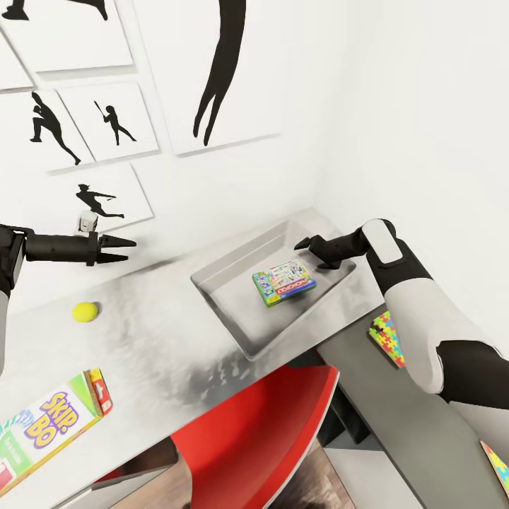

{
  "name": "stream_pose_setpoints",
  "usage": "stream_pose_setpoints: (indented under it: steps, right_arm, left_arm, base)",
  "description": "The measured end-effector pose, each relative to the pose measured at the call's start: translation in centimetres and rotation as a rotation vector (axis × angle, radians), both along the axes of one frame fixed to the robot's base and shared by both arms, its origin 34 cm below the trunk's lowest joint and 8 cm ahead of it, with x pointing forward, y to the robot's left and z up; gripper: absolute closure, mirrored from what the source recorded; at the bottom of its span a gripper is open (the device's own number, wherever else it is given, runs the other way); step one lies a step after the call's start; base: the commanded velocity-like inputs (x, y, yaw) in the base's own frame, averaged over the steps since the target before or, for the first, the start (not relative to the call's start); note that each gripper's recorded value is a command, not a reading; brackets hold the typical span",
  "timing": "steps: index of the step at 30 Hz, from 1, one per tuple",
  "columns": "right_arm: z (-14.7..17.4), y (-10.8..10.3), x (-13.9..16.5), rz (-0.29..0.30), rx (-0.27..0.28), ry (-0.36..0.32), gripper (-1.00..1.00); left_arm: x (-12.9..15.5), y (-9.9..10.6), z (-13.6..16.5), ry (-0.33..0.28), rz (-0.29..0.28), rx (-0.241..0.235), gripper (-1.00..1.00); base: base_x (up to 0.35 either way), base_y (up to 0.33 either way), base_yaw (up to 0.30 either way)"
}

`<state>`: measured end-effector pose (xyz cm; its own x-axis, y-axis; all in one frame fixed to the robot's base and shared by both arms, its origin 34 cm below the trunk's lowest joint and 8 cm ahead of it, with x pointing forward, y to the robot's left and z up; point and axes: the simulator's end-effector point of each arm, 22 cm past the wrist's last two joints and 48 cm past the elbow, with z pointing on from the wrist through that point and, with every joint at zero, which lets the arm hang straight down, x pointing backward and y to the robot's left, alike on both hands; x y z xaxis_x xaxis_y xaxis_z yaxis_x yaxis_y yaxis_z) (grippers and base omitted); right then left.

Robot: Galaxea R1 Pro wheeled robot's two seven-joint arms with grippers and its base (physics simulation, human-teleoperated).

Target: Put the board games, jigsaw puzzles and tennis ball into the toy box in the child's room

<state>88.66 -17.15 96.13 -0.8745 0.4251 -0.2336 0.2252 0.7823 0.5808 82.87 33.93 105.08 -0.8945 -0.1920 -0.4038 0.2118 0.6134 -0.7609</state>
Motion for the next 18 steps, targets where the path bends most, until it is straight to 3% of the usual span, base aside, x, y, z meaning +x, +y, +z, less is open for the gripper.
stream_pose_setpoints:
  steps: [18]
  right_arm:
    - [1.4,0.0,0.0,0.000,0.000,-0.017,-1.00]
  left_arm:
    - [-0.1,0.0,1.3,-0.018,0.000,0.000,-1.00]
  base:
    - [0.000,0.000,0.000]
